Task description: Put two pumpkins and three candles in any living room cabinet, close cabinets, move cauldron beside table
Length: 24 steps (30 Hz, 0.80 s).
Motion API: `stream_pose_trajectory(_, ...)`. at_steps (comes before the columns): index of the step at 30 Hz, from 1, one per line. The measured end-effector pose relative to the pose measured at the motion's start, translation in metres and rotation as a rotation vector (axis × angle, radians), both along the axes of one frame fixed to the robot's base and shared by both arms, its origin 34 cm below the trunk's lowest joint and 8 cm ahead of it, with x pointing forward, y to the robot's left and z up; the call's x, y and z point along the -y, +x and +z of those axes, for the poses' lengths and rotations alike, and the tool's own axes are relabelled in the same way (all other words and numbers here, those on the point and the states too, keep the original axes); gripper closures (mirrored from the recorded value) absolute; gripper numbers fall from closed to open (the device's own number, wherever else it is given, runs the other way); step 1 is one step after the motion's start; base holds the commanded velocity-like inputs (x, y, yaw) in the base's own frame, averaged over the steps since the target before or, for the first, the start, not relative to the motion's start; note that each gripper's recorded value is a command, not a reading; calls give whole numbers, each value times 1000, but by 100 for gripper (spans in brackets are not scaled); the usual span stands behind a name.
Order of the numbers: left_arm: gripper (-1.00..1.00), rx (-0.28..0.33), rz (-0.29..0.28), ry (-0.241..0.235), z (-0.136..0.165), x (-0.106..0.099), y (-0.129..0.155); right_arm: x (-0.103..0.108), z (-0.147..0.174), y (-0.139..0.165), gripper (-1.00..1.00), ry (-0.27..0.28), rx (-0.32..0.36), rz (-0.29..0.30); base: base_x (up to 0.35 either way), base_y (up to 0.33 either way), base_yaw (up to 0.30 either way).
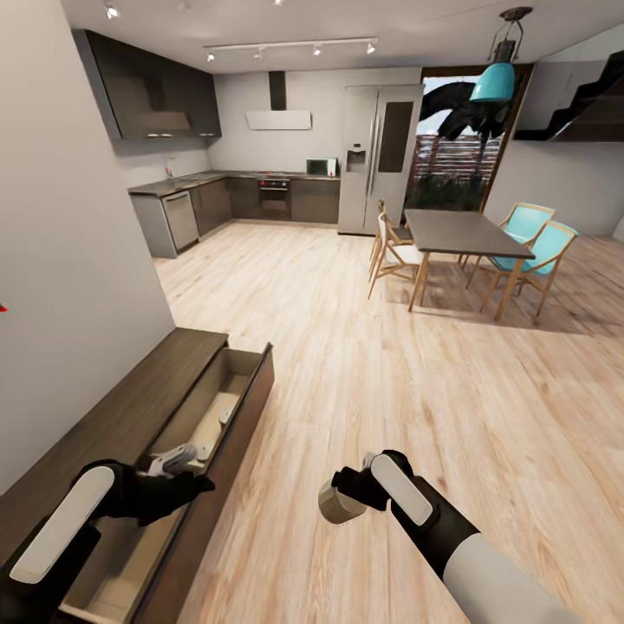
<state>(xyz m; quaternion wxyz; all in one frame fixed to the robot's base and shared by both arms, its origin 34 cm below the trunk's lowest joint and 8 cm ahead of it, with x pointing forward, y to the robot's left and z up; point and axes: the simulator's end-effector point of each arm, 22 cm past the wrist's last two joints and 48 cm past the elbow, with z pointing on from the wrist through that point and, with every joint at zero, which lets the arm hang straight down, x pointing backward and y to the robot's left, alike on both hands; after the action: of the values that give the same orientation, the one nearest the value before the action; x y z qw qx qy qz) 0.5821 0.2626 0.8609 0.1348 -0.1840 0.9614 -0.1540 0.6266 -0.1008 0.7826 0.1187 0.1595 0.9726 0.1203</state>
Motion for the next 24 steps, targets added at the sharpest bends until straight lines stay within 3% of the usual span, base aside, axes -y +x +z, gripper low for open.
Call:
stream_pose_trajectory(13, -100, 0, 0, 1, 0, 0, 0, -1, 0, 0, 100, 1, 1, 0, 330, -4, 0)
stream_pose_trajectory(24, -100, 0, 0, 0, 0, 0, 0, 1, 0, 0, 100, -1, 1, 0, 326, -97, 0)
